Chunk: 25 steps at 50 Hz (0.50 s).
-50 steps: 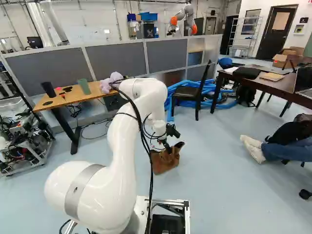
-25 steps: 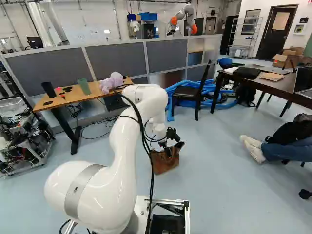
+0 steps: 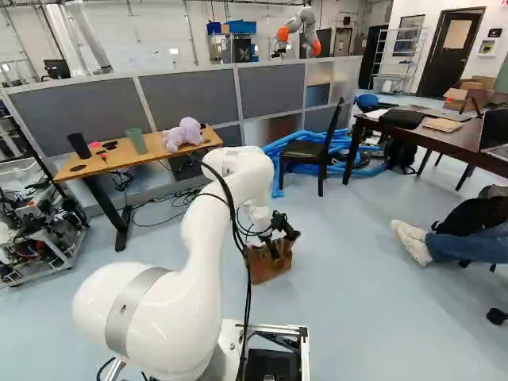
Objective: Pick up the bag on the ground and place it on the table
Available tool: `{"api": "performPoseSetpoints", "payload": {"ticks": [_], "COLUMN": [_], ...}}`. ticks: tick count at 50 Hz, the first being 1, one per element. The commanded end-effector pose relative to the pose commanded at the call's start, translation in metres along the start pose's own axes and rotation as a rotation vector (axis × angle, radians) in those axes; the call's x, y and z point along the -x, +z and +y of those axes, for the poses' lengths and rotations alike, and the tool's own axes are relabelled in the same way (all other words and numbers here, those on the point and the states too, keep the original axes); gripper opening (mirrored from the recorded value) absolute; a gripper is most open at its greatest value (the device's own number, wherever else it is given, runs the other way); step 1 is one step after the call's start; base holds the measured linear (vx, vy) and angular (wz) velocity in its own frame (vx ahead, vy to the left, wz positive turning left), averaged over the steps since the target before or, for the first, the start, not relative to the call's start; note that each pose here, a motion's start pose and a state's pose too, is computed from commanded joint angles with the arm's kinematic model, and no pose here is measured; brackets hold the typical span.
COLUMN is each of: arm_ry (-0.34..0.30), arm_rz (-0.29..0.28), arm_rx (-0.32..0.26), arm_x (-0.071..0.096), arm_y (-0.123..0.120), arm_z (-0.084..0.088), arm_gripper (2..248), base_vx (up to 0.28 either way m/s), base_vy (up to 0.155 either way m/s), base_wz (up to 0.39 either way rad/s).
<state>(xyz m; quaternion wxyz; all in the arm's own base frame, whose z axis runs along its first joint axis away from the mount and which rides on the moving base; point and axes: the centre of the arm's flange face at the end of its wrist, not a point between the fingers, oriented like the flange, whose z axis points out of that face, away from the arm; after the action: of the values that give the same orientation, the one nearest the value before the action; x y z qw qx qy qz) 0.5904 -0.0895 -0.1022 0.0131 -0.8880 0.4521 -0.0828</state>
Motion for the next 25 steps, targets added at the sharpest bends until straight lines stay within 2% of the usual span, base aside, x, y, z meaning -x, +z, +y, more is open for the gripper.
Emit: {"api": "performPoseSetpoints", "payload": {"ticks": [25], "arm_ry": [-0.012], "arm_rz": [0.017], "arm_rx": [-0.02], "arm_x": [0.001], "arm_y": [0.04], "arm_z": [-0.011], "arm_gripper": [247], "base_vx": [0.0], "base_vy": [0.0], "base_wz": [0.0]}}
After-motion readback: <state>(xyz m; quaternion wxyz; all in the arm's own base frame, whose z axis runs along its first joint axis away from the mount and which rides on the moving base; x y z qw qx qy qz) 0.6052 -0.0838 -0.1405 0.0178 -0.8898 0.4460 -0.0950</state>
